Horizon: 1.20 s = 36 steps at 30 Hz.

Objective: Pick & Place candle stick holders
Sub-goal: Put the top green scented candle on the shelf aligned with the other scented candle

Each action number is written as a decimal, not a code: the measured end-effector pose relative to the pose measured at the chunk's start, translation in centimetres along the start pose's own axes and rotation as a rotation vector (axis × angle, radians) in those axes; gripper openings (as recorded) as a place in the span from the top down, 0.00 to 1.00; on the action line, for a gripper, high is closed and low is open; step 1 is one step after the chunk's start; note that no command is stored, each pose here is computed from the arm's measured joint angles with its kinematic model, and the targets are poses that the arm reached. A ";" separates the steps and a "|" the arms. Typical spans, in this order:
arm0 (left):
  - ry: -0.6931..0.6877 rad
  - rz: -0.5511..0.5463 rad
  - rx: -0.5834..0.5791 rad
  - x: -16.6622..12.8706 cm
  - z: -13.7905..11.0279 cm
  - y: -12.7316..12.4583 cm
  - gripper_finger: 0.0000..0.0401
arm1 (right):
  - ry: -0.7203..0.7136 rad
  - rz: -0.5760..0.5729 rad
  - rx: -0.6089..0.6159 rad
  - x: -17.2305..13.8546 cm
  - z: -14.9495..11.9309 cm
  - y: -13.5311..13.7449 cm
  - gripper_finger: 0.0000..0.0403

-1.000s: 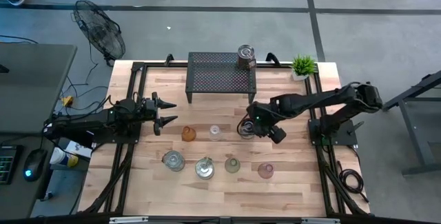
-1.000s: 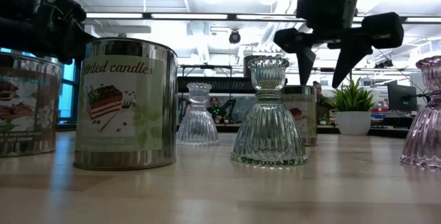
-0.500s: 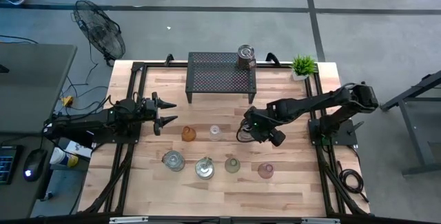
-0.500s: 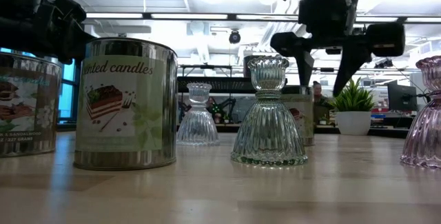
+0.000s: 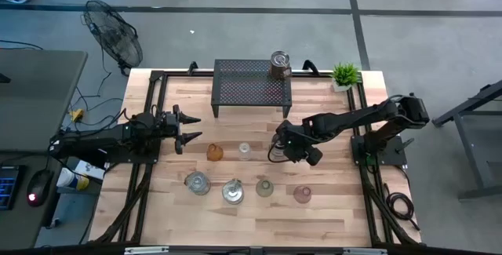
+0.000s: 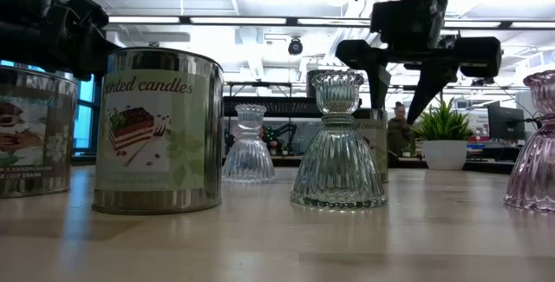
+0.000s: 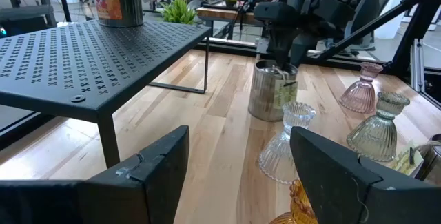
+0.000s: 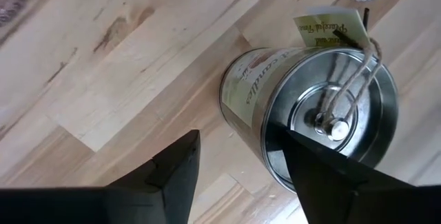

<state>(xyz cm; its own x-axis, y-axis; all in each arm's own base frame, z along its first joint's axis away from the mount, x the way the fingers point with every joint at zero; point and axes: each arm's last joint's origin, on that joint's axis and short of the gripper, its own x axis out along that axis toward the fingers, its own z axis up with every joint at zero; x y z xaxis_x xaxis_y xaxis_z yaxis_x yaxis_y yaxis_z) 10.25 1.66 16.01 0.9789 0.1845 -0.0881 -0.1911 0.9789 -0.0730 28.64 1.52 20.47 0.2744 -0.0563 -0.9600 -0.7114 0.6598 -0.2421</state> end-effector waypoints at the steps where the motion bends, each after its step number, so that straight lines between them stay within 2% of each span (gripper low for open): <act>1: 0.000 0.000 0.000 0.0 0.0 0.0 0.38 | 0.003 -0.002 -0.002 0.0 0.0 0.0 0.52; 14: 0.000 0.000 0.000 0.0 0.0 0.0 0.38 | 0.050 -0.052 0.003 0.1 -0.1 -0.2 0.69; 36: -0.001 0.001 0.000 0.0 0.0 0.0 0.38 | 0.054 -0.066 0.028 0.1 -0.1 -0.2 0.87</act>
<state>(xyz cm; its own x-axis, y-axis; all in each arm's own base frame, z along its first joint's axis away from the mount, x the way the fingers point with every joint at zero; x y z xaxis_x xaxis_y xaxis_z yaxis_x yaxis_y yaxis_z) 10.24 1.66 16.02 0.9788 0.1851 -0.0874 -0.1916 0.9787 -0.0733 28.73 1.27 20.43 0.2841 -0.1402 -0.9485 -0.6745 0.6739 -0.3016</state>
